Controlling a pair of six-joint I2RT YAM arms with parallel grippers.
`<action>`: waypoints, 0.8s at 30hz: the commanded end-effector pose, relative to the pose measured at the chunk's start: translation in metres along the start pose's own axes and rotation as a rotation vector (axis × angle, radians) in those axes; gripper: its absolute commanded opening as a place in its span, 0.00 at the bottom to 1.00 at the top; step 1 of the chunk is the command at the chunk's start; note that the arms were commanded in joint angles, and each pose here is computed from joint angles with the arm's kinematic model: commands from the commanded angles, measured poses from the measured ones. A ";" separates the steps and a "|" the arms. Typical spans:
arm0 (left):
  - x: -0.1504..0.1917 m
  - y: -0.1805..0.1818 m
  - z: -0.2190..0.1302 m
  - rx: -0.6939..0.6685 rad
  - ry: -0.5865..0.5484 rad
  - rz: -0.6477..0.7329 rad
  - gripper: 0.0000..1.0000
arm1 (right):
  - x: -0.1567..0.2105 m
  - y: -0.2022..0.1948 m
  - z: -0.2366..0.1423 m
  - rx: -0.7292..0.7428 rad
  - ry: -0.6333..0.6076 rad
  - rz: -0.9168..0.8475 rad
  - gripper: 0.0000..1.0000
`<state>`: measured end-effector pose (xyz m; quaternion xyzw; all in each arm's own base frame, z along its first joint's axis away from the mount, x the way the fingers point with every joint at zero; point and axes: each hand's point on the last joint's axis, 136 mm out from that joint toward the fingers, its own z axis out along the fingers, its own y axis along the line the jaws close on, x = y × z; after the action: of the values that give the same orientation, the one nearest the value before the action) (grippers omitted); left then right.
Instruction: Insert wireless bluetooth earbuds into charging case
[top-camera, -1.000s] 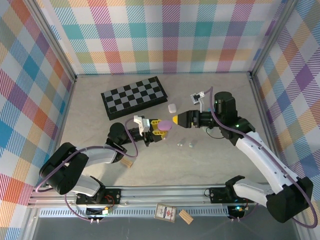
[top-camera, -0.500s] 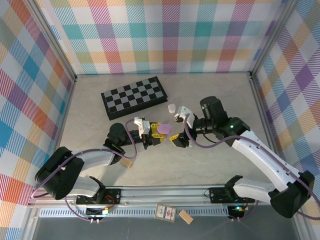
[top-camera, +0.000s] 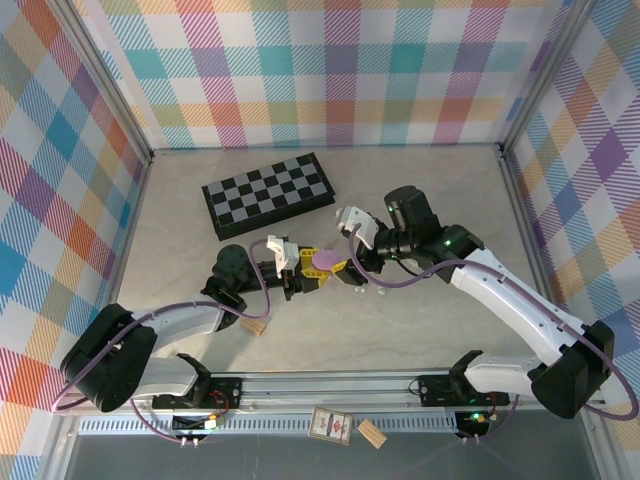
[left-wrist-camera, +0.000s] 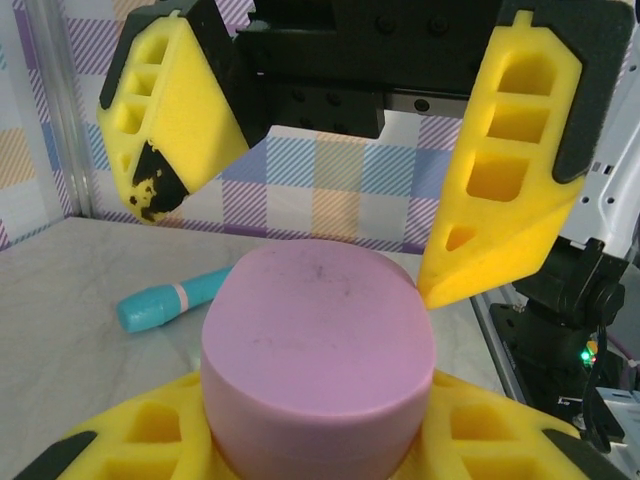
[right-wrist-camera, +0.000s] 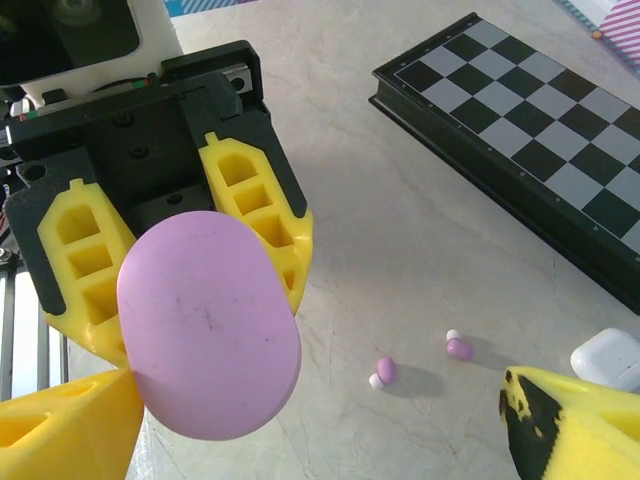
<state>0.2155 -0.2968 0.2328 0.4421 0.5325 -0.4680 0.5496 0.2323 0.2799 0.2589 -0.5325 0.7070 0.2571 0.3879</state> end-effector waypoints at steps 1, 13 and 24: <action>-0.014 -0.010 0.001 0.057 -0.024 0.068 0.29 | -0.025 -0.014 -0.009 0.074 -0.070 -0.036 0.91; -0.012 -0.014 -0.001 0.067 -0.031 0.065 0.29 | -0.044 -0.036 -0.021 0.202 -0.137 0.037 0.90; -0.005 -0.011 -0.006 0.034 -0.025 0.063 0.29 | -0.065 -0.014 -0.039 0.114 -0.246 0.057 0.93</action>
<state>0.2105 -0.2961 0.2248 0.4489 0.5370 -0.4723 0.5357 0.2555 0.2791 0.3011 -0.4635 0.7144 0.2517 0.4599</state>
